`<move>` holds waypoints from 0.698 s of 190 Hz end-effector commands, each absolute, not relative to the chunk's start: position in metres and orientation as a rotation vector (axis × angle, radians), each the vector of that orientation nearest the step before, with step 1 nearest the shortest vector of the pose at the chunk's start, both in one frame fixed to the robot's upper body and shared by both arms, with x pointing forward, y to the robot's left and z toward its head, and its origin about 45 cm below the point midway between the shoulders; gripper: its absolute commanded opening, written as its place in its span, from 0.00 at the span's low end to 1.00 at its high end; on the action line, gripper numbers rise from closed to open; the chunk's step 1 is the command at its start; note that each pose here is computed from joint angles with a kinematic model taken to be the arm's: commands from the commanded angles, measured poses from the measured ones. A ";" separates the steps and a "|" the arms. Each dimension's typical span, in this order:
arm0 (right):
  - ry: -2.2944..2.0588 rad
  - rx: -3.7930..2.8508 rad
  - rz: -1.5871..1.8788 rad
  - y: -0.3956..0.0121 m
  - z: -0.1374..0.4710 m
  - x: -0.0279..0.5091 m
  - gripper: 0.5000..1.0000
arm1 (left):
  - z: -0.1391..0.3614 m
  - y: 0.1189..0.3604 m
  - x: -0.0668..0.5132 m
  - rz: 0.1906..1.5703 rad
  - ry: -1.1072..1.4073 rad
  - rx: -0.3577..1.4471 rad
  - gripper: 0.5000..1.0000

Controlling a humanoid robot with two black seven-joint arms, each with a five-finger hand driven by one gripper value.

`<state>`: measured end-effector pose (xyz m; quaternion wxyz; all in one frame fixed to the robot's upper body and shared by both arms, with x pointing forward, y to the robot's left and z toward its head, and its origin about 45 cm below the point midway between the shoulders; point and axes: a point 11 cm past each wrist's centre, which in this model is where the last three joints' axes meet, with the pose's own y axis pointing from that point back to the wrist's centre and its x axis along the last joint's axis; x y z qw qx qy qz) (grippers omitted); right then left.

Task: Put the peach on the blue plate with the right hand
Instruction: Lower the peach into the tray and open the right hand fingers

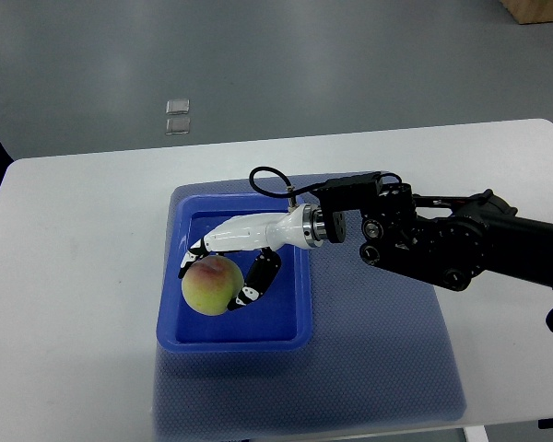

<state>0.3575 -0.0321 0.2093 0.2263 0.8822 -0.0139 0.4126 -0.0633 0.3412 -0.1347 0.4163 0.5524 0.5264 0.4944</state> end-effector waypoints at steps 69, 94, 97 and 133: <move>-0.038 2.450 1.075 -0.029 0.191 0.349 0.07 | -0.135 0.341 -0.063 1.242 1.321 1.388 1.00; -0.057 2.425 1.042 -0.038 0.180 0.354 0.36 | -0.135 0.341 -0.063 1.241 1.322 1.386 1.00; -0.053 2.418 1.043 -0.039 0.179 0.354 0.37 | -0.135 0.341 -0.063 1.241 1.322 1.386 1.00; -0.056 2.412 1.037 -0.041 0.177 0.355 0.55 | -0.135 0.341 -0.063 1.242 1.321 1.388 1.00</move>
